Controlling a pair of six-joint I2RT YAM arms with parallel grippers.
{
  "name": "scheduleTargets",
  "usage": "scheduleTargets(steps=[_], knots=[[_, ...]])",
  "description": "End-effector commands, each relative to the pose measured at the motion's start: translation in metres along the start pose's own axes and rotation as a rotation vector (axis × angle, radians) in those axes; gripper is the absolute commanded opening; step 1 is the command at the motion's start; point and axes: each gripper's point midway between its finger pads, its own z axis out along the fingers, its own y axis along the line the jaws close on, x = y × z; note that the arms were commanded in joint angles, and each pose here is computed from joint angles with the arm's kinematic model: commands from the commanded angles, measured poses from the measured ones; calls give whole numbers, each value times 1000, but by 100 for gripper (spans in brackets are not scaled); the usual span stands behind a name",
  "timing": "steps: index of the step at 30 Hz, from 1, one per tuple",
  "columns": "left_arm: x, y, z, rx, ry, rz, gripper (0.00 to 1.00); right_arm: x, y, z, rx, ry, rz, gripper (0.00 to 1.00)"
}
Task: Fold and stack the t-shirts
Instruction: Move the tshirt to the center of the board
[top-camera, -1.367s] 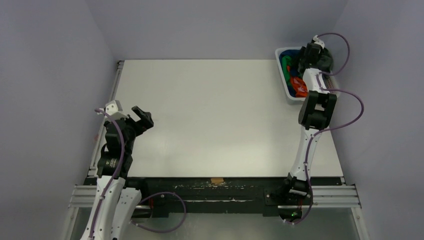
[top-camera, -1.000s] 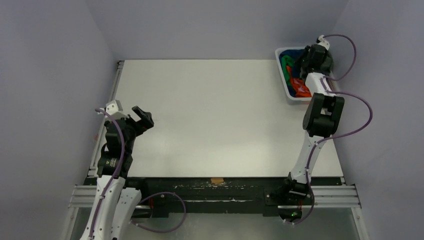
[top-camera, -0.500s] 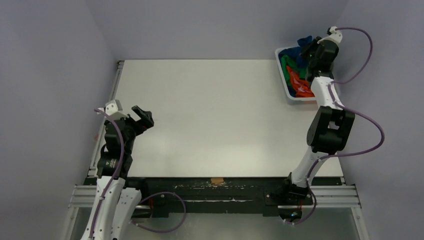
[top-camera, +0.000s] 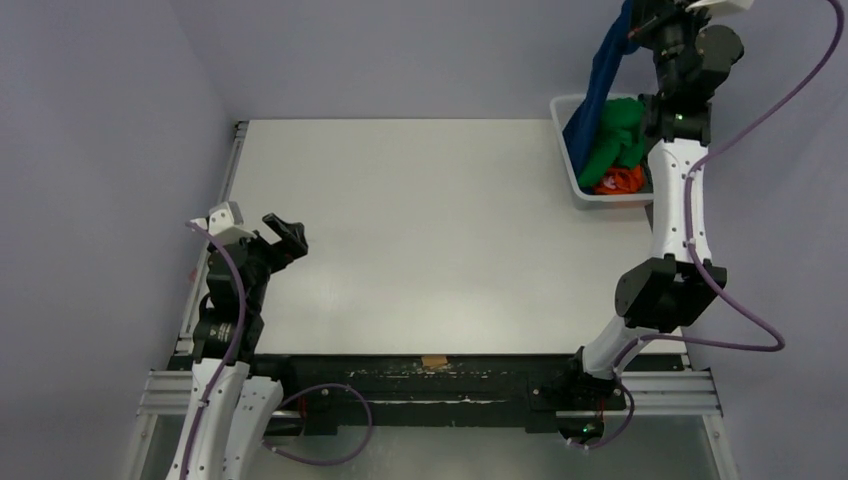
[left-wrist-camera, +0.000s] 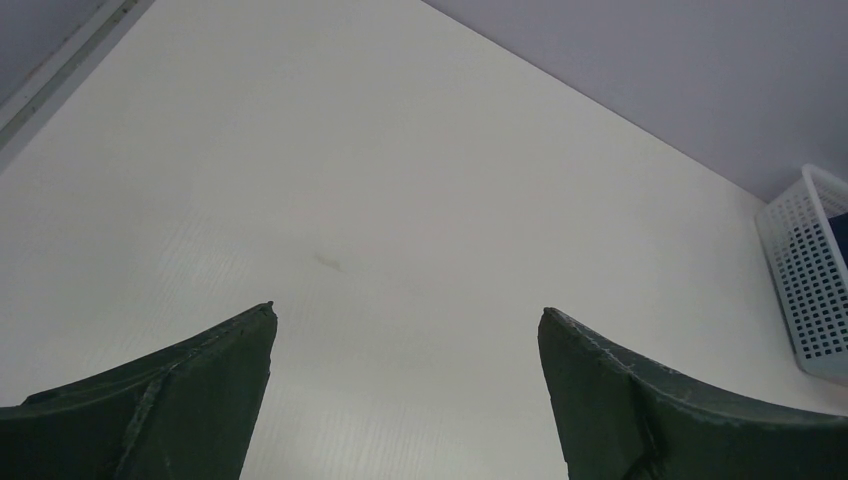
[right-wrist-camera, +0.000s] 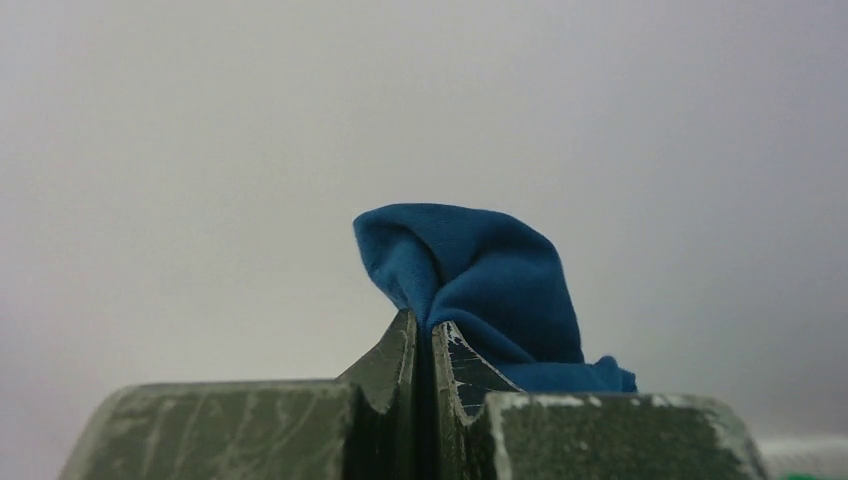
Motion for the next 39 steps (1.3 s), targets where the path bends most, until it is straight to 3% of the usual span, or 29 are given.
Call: scheduleTargets(steps=[1,7,13,17,21,26,29,32,33,34,35,36,37,39], knots=[[-8,-7,-5,33,-26,-18,100,-93,131,-24,-382,-165,43,0],[-9,-6,-9,32,-28,-15,100,-103,222,-37,-593,-181,59,0],[-7,-9,-10,43,-10,-24,100,-97,291,-52,-771,-177,220,0],[-5,-11,-10,50,-1,-32,100,-84,356,-83,-911,-168,286,0],[-1,-10,-14,43,23,-44,100,-66,389,-109,-946,-123,263,0],[8,-1,-23,-5,73,-69,100,-16,345,-110,-726,35,169,0],[17,-2,-29,4,109,-85,100,38,271,-124,-444,152,46,0],[30,-1,-31,8,153,-120,100,114,185,-172,-217,327,-89,0],[36,-4,-30,24,173,-134,100,140,158,-191,-154,374,-121,4],[41,-10,-29,57,195,-145,100,167,136,-210,-110,425,-145,14],[46,-17,-26,95,216,-154,100,192,115,-229,-65,485,-168,35],[51,-23,-24,128,246,-163,100,217,92,-249,-4,557,-194,82],[57,-29,-20,154,273,-172,100,229,72,-264,71,612,-214,89],[68,-38,-13,192,340,-190,100,241,42,-286,205,668,-243,91]])
